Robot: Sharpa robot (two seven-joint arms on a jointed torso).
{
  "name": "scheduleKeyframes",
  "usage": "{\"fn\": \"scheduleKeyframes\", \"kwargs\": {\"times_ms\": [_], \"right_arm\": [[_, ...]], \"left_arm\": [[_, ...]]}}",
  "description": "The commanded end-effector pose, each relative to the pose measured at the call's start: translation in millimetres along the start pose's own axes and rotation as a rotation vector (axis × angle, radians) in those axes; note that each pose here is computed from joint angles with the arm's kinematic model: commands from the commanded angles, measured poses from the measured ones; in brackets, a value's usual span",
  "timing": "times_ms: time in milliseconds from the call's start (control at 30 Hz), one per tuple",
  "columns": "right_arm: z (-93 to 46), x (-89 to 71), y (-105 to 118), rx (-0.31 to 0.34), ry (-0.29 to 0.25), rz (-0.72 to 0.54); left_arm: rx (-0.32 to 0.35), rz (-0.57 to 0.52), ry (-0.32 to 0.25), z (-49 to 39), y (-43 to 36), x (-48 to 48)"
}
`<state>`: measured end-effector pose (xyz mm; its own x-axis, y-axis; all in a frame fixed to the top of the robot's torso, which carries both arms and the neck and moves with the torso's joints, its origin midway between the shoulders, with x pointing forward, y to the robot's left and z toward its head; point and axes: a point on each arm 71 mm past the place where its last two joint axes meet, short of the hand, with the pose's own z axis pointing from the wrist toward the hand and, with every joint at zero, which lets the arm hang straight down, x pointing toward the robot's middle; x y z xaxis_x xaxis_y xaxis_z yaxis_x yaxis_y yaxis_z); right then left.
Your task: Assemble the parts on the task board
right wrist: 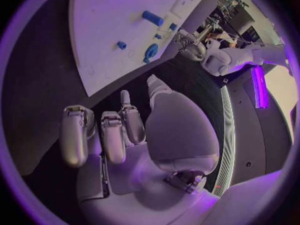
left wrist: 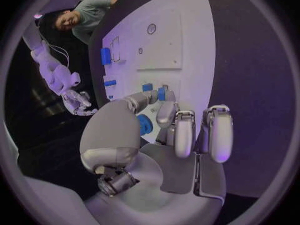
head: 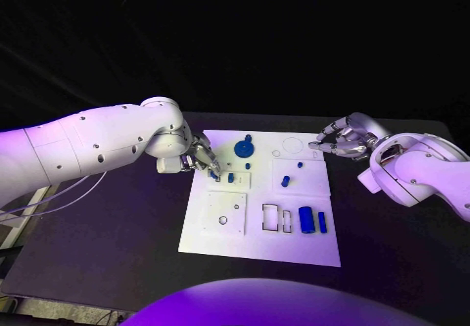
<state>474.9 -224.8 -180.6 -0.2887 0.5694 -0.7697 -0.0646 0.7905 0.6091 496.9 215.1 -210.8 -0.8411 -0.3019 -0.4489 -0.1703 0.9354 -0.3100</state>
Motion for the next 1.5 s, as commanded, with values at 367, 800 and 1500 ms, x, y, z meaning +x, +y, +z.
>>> {"fn": "scheduleKeyframes", "kwargs": {"times_ms": [367, 800, 1500], "right_arm": [[-0.2, 1.5, -1, -0.004, 0.012, -0.009], [-0.5, 2.1, -2, -0.002, 0.013, -0.008], [-0.5, 4.0, -2, -0.002, 0.017, -0.007]], "left_arm": [[0.051, -0.084, -0.116, -10.0, -6.4, 2.2], [0.037, 0.087, -0.207, -8.9, -9.8, 12.0], [0.031, 0.158, -0.159, 1.0, -9.2, 17.8]]}}
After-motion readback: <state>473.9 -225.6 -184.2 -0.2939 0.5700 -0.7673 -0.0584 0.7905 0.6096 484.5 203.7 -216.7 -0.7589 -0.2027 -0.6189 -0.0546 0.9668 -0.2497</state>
